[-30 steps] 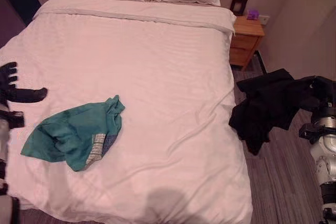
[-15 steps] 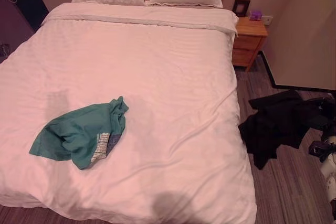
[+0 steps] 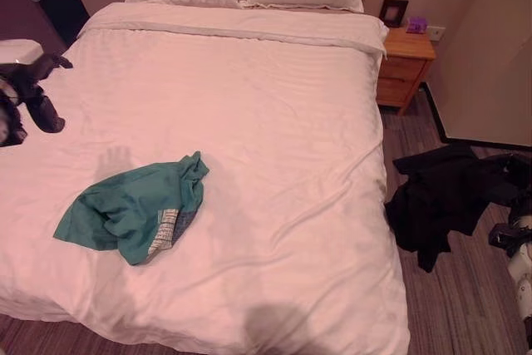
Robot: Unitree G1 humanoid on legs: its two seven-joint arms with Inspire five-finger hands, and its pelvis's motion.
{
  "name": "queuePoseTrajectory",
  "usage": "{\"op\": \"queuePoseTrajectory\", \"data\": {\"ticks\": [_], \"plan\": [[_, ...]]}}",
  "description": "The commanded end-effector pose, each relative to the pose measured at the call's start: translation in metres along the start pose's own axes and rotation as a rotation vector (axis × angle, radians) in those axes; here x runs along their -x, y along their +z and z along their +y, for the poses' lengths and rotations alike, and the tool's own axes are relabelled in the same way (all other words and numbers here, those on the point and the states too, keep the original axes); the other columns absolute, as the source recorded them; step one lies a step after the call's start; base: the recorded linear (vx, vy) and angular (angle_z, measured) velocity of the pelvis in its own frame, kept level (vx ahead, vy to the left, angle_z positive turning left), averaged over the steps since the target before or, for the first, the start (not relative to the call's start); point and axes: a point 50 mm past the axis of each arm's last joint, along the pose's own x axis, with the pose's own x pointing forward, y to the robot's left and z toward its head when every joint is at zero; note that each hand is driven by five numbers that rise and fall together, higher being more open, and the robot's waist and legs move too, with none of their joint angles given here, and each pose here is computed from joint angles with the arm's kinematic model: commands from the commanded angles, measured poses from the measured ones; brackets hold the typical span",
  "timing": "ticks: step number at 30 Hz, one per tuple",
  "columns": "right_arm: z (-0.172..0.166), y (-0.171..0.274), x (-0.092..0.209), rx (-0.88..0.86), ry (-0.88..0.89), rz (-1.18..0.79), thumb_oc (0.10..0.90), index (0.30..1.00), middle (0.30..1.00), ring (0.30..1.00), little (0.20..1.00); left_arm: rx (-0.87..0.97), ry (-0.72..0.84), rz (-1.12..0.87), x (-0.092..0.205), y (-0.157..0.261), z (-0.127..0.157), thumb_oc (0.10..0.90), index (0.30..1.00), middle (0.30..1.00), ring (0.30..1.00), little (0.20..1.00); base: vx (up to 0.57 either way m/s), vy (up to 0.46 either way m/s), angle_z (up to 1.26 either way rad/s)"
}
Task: Pick up bed clothes into laundry basket.
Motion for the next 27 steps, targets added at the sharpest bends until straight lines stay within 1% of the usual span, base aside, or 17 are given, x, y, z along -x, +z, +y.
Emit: {"op": "queuePoseTrajectory", "data": {"ticks": [1, 2, 3, 4, 5, 8, 12, 15, 18, 19, 20, 21, 22, 23, 25, 27], "plan": [[-0.023, 0.081, -0.01, -0.002, -0.073, -0.34, 0.4, 0.3, 0.3, 0.3, 0.3, 0.07, 0.067, 0.062, 0.0, -0.012, 0.01, 0.8, 0.9, 0.9, 0.9, 0.9, -0.02, -0.002, -0.05], [-0.022, 0.08, -0.01, -0.003, -0.072, -0.332, 0.4, 0.3, 0.3, 0.3, 0.3, 0.087, 0.045, 0.068, -0.002, -0.012, 0.001, 0.8, 0.9, 0.9, 0.9, 0.9, -0.02, -0.002, -0.07], [-0.022, 0.08, -0.01, 0.0, -0.07, -0.333, 0.4, 0.3, 0.3, 0.3, 0.3, 0.09, 0.043, 0.069, -0.002, -0.013, -0.001, 0.8, 0.9, 0.9, 0.9, 0.9, -0.03, 0.002, -0.11], [-0.021, 0.079, -0.011, 0.003, -0.066, -0.326, 0.4, 0.3, 0.3, 0.3, 0.3, 0.102, 0.001, 0.095, -0.005, -0.015, -0.017, 0.8, 0.9, 0.9, 0.9, 0.9, -0.03, 0.002, -0.11], [-0.021, 0.079, -0.011, 0.004, -0.065, -0.327, 0.4, 0.3, 0.3, 0.3, 0.3, 0.102, 0.001, 0.095, -0.005, -0.015, -0.018, 0.8, 0.9, 0.9, 0.9, 0.9, -0.05, 0.004, -0.09], [-0.021, 0.076, -0.011, 0.014, -0.056, -0.306, 0.4, 0.3, 0.3, 0.3, 0.3, 0.074, -0.059, 0.142, -0.009, -0.016, -0.041, 0.8, 0.9, 0.9, 0.9, 0.9, -0.09, -0.025, -0.05], [-0.026, 0.068, -0.011, -0.023, -0.075, -0.277, 0.4, 0.3, 0.3, 0.3, 0.3, 0.133, -0.124, 0.215, -0.008, -0.026, -0.077, 0.8, 0.9, 0.9, 0.9, 0.9, -0.08, -0.036, -0.07], [-0.027, 0.057, -0.008, -0.034, -0.078, -0.242, 0.4, 0.3, 0.3, 0.3, 0.3, 0.175, -0.158, 0.296, -0.003, -0.038, -0.105, 0.8, 0.9, 0.9, 0.9, 0.9, -0.09, -0.053, -0.04], [-0.029, 0.051, -0.004, -0.051, -0.094, -0.225, 0.4, 0.3, 0.3, 0.3, 0.3, 0.241, -0.233, 0.414, 0.011, -0.058, -0.139, 0.8, 0.9, 0.9, 0.9, 0.9, -0.03, -0.014, -0.03], [-0.029, 0.051, -0.003, -0.057, -0.098, -0.227, 0.4, 0.3, 0.3, 0.3, 0.3, 0.246, -0.257, 0.446, 0.016, -0.064, -0.147, 0.8, 0.9, 0.9, 0.9, 0.9, -0.02, -0.004, -0.04], [-0.029, 0.051, -0.003, -0.056, -0.096, -0.227, 0.4, 0.3, 0.3, 0.3, 0.3, 0.247, -0.257, 0.447, 0.017, -0.065, -0.148, 0.8, 0.9, 0.9, 0.9, 0.9, 0.0, 0.017, -0.1], [-0.028, 0.051, -0.001, -0.053, -0.094, -0.237, 0.4, 0.3, 0.3, 0.3, 0.3, 0.248, -0.292, 0.482, 0.024, -0.072, -0.159, 0.533, 0.5, 0.5, 0.5, 0.5, 0.03, 0.032, -0.15], [-0.029, 0.051, 0.0, -0.049, -0.096, -0.237, 0.4, 0.3, 0.3, 0.3, 0.3, 0.258, -0.3, 0.5, 0.027, -0.077, -0.161, 0.4, 0.3, 0.3, 0.3, 0.3, 0.05, 0.037, -0.23], [-0.028, 0.048, 0.001, -0.043, -0.09, -0.229, 0.4, 0.3, 0.3, 0.3, 0.3, 0.279, -0.295, 0.529, 0.032, -0.084, -0.165, 0.4, 0.3, 0.3, 0.3, 0.3, 0.06, 0.022, -0.19], [-0.027, 0.044, 0.003, -0.032, -0.085, -0.217, 0.4, 0.3, 0.3, 0.3, 0.3, 0.299, -0.284, 0.536, 0.035, -0.089, -0.162, 0.4, 0.3, 0.3, 0.3, 0.3, 0.06, 0.024, -0.17], [-0.029, 0.04, 0.005, -0.021, -0.087, -0.198, 0.4, 0.3, 0.3, 0.3, 0.3, 0.353, -0.23, 0.531, 0.034, -0.092, -0.151, 0.4, 0.3, 0.3, 0.3, 0.3, 0.05, 0.027, -0.08]]}}
